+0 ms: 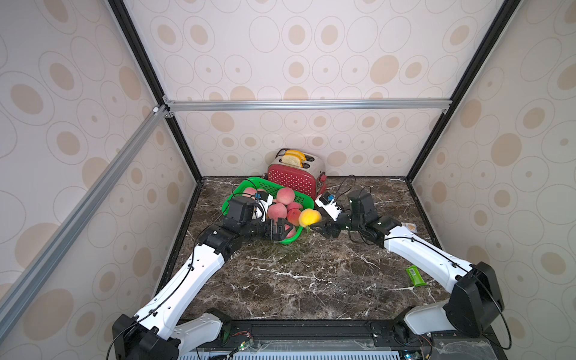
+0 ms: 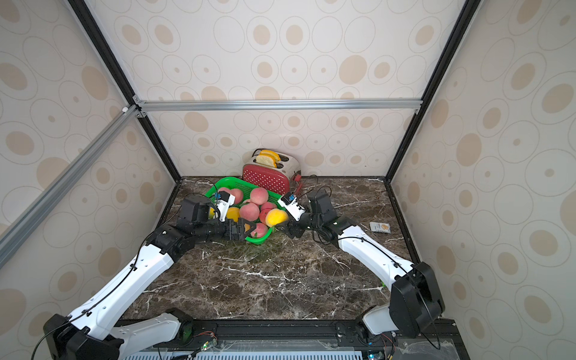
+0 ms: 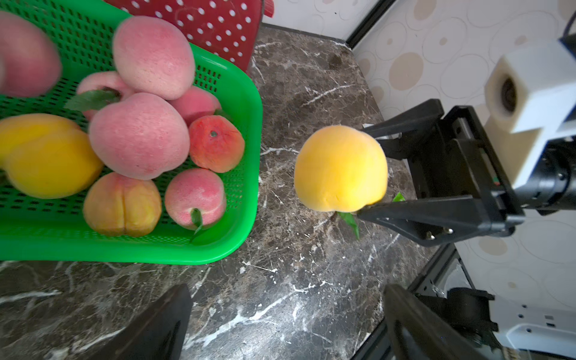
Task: Put the peaches into the basket
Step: Place the peach in the basket.
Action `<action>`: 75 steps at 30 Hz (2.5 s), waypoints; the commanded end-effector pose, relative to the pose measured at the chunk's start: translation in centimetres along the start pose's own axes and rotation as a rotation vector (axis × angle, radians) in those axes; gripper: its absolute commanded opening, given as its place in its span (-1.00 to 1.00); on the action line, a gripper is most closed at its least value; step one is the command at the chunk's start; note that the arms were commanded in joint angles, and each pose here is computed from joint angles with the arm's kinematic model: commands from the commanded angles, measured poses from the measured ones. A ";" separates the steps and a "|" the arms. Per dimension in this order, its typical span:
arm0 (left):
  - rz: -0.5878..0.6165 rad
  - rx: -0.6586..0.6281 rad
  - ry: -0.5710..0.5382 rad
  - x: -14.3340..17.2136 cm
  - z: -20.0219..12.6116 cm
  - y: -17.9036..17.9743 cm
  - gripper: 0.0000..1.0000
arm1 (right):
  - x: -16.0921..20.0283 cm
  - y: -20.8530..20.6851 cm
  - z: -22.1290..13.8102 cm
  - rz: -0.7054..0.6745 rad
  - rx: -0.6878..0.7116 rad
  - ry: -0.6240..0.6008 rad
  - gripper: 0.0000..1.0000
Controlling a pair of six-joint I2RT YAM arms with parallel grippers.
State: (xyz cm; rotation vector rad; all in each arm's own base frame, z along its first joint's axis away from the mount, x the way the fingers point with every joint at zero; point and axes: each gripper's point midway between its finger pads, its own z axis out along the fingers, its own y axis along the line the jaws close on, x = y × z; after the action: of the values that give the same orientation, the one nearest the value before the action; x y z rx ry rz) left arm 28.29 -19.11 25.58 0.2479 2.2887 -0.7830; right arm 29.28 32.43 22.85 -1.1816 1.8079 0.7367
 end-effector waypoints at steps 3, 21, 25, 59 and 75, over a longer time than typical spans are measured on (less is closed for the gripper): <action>-0.075 -0.104 -0.104 -1.3 -3.0 3.4 0.97 | -2.3 -0.6 2.6 -0.025 0.011 -0.005 0.41; -0.086 -0.188 -0.093 -0.5 -2.2 6.7 0.96 | -3.7 -8.6 8.1 0.030 0.262 0.113 0.43; -0.083 -0.187 -0.094 -0.6 -2.2 6.7 0.96 | -3.2 -8.3 8.9 0.031 0.216 0.118 0.42; -0.145 -0.314 -0.188 1.5 -4.5 9.1 0.92 | -8.4 -1.4 17.5 -0.089 0.039 0.092 0.43; -0.128 -0.399 -0.287 1.4 -8.7 9.2 0.91 | -7.5 -1.3 21.6 -0.111 0.011 0.134 0.43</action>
State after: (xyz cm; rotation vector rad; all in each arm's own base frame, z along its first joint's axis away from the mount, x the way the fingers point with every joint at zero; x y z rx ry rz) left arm 26.11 -7.04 24.46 -0.1701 2.1528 -0.3931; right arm 39.62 52.44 18.85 -1.3080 1.8437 0.5989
